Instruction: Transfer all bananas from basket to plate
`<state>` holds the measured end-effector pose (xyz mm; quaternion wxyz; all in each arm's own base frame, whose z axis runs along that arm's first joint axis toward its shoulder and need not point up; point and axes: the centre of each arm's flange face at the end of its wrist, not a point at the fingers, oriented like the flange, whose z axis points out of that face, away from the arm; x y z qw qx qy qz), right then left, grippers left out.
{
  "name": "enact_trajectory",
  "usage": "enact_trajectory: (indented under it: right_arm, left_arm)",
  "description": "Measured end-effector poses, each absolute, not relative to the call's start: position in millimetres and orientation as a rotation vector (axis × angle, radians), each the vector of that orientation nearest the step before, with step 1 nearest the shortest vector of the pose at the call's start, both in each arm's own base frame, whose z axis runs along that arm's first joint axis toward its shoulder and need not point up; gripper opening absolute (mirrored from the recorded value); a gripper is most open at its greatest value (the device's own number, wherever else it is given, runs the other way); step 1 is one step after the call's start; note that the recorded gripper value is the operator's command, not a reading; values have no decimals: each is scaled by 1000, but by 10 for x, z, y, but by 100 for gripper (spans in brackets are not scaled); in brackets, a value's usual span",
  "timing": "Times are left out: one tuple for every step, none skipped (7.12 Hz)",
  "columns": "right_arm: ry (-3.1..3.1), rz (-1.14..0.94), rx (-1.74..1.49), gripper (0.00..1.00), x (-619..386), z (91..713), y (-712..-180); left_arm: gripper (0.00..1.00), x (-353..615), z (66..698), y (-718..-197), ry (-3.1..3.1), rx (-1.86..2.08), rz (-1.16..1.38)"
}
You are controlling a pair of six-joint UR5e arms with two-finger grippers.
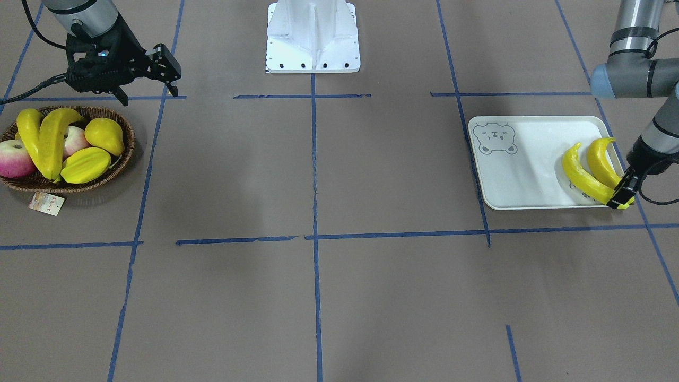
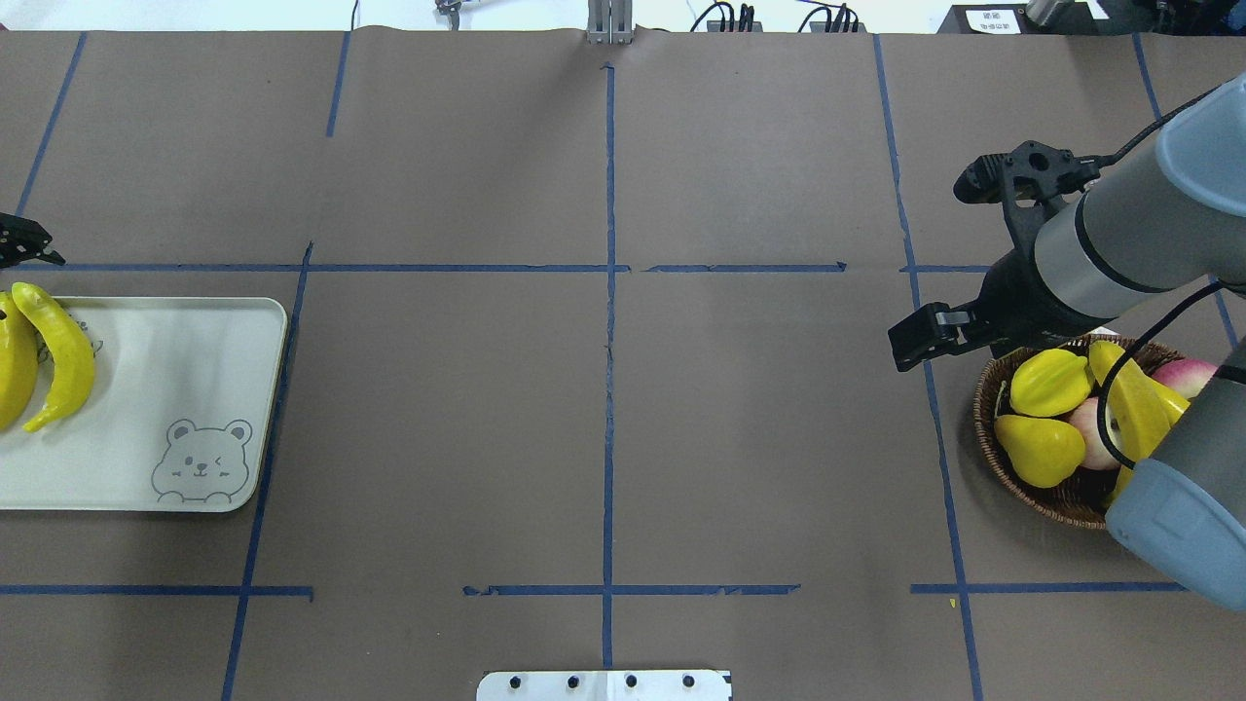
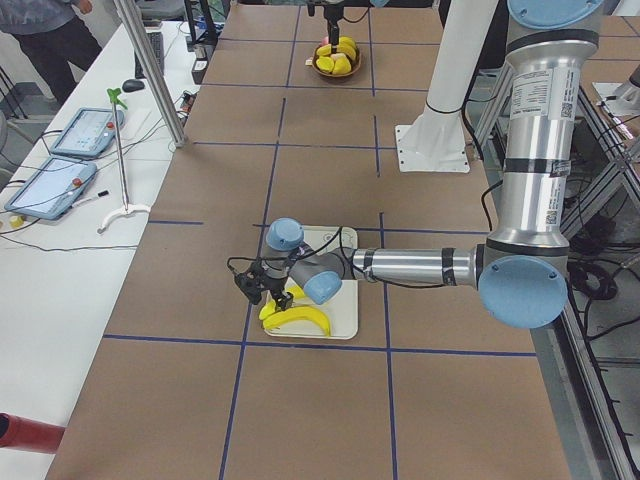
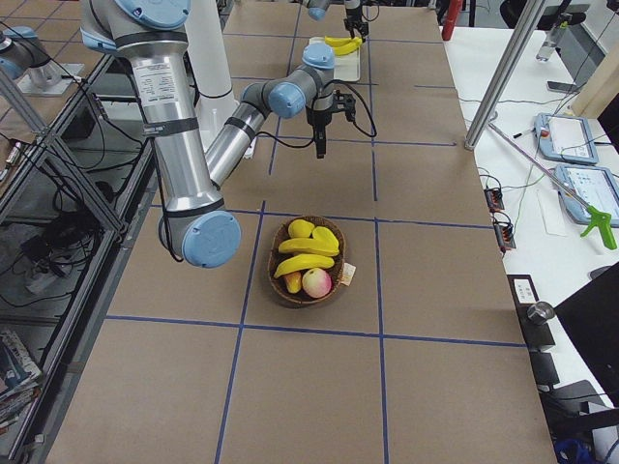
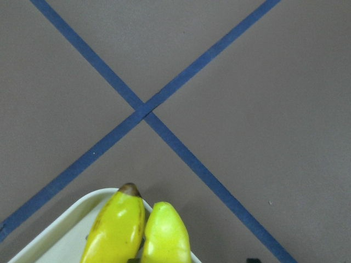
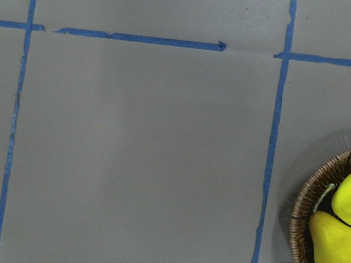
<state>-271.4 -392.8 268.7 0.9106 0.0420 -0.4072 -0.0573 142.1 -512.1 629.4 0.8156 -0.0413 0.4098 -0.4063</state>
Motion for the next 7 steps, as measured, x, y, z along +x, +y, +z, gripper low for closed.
enact_trajectory:
  right_arm:
    - [-825,-120,88,100,-2619,2778,-3937]
    - [-798,-151,96,100,-2461,2951,-3904]
    - [-761,-202,103,100,-2263,3204,-3829]
    - [-725,-245,105,100,-2065,3472,-3741]
    - [-706,-269,107,99,-1904,3727,-3633]
    - [-703,-274,115,99,-1776,4001,-3514]
    - [-710,-246,134,99,-1680,4272,-3416]
  left_arm:
    - [100,1294,6052,-5145,932,-89,-839]
    - [100,1279,5755,-5138,981,-73,-794]
    - [100,1381,5453,-5084,1018,-57,-739]
    - [100,1589,5191,-4975,1048,-50,-671]
    - [100,1825,4988,-4845,1070,-53,-605]
    - [100,1998,4853,-4748,1085,-56,-559]
    - [100,2070,4788,-4706,1092,-56,-539]
